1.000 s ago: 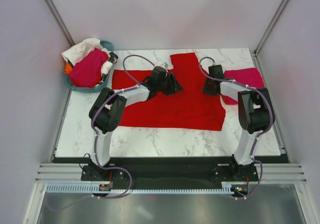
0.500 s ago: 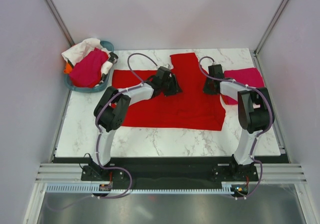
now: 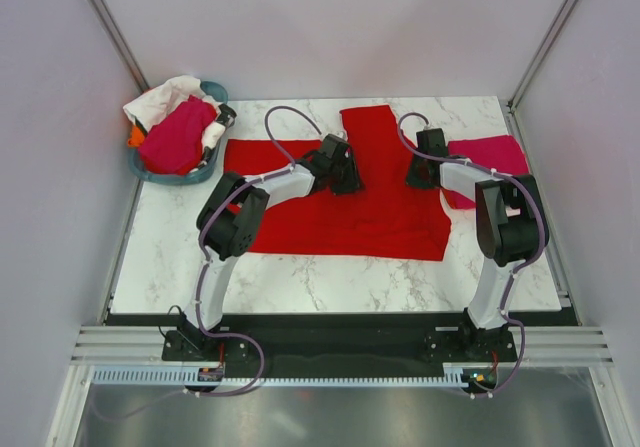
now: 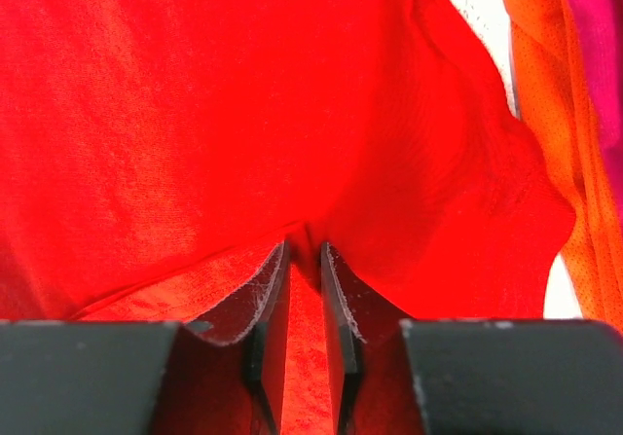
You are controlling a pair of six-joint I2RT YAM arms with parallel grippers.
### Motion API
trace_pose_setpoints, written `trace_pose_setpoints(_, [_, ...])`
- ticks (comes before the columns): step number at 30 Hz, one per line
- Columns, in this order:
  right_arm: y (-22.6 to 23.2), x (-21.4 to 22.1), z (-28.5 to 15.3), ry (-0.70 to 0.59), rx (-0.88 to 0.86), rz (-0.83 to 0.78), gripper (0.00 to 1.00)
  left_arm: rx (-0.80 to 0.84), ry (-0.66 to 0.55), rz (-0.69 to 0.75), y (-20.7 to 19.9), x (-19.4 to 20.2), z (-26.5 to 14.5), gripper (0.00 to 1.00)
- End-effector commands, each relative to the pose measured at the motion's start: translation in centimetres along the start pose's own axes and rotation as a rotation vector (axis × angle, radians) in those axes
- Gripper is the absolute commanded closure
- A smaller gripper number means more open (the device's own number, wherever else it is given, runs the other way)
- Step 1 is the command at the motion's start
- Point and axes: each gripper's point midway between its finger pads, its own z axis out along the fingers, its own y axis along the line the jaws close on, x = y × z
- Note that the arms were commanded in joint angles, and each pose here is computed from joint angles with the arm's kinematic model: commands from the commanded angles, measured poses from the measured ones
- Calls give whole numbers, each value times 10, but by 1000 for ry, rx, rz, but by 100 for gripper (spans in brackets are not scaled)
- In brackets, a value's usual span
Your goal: Fold and stack the t-shirts
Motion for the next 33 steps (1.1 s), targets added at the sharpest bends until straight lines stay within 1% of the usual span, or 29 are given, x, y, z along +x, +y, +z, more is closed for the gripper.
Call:
trace_pose_setpoints(1, [13, -19, -12, -54, -43, -4, 73, -31, -14, 54, -1, -5, -3, 56])
trace_pose_setpoints(3, [13, -20, -12, -55, -46, -2, 73, -47, -21, 58, 1, -6, -4, 53])
trace_pose_setpoints(6, [14, -19, -12, -52, -49, -2, 75, -47, -22, 66, 0, -7, -5, 53])
trace_pose_setpoints(11, [13, -19, -12, -53, -47, -1, 74, -52, -29, 76, -3, -7, -9, 53])
trace_pose_setpoints(14, [14, -19, -12, -53, -52, -1, 82, -63, -30, 77, -2, -7, -11, 53])
trace_pose_setpoints(15, [13, -18, -13, -53, -50, -1, 90, -68, -42, 78, -3, -10, -14, 52])
trace_pose_setpoints(17, [13, -19, -13, -57, -47, -2, 92, -70, -42, 80, -4, -8, -17, 52])
trace_pose_setpoints(18, [12, -19, -14, -57, -46, 1, 92, -88, -62, 86, -2, -11, -19, 51])
trace_pose_setpoints(20, [14, -21, -15, -62, -49, -1, 88, -94, -76, 89, -2, -14, -23, 50])
trace_pose_setpoints(21, [13, -20, -15, -60, -46, -3, 85, -93, -78, 92, -3, -15, -24, 49])
trace_pose_setpoints(22, [13, -20, -16, -63, -48, -1, 77, -95, -79, 90, -3, -15, -24, 49])
trace_pose_setpoints(23, [13, -21, -16, -64, -45, -1, 76, -94, -80, 93, -4, -15, -25, 48])
trace_pose_setpoints(28, [12, -20, -16, -66, -42, -6, 75, -81, -67, 92, -6, -13, -23, 50])
trace_pose_setpoints(33, [11, -23, -19, -79, -33, -14, 75, -72, -51, 84, -6, -10, -15, 55])
